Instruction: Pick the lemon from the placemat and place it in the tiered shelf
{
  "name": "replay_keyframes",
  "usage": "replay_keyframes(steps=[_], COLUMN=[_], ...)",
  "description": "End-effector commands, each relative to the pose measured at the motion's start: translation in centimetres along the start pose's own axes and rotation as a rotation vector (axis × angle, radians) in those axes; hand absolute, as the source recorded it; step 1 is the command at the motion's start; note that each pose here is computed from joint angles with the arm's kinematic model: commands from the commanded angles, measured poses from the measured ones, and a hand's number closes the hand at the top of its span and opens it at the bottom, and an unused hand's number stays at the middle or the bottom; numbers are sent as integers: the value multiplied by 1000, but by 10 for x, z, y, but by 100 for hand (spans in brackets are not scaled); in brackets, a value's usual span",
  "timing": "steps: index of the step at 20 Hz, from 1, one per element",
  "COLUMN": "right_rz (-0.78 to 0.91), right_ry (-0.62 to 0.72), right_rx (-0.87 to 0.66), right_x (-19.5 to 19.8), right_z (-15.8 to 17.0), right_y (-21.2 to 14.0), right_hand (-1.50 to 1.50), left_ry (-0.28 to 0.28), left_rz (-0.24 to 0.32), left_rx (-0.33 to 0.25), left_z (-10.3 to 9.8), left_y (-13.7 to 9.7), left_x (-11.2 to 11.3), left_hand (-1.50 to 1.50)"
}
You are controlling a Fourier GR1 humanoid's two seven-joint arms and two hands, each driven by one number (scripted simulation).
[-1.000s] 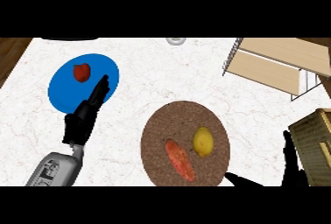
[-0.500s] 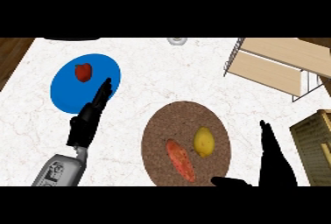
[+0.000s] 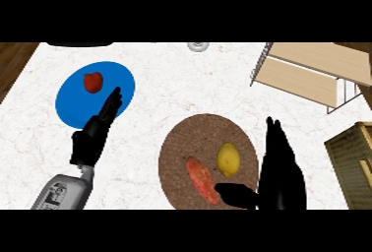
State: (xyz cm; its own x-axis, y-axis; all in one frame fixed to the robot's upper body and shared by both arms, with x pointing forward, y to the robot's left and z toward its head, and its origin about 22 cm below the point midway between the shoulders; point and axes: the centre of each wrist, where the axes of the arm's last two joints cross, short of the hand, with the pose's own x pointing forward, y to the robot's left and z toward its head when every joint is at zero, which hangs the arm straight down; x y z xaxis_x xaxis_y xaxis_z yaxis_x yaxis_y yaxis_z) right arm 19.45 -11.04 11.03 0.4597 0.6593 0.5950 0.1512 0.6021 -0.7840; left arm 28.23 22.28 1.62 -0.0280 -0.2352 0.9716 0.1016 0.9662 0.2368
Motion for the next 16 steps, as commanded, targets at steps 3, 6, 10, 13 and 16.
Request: replay_keyframes(steps=[3, 6, 10, 13, 16], right_rz=[35, 28, 43, 41, 55], right_ry=[188, 199, 220, 229, 235], right_rx=[-11, -2, 19, 10, 18], right_x=[15, 25, 20, 16, 11], right_z=[8, -9, -10, -9, -11], right_y=[9, 8, 7, 26, 32], right_hand=[-150, -150, -150, -150, -150], left_ry=[7, 0, 7, 4, 3], left_rz=[-6, 6, 9, 11, 15], left_rx=[28, -7, -13, -3, 8], left_z=[-2, -4, 0, 7, -8], left_y=[3, -9, 6, 17, 10], left_x=[0, 7, 6, -5, 14], left_hand=[0, 0, 0, 0, 0])
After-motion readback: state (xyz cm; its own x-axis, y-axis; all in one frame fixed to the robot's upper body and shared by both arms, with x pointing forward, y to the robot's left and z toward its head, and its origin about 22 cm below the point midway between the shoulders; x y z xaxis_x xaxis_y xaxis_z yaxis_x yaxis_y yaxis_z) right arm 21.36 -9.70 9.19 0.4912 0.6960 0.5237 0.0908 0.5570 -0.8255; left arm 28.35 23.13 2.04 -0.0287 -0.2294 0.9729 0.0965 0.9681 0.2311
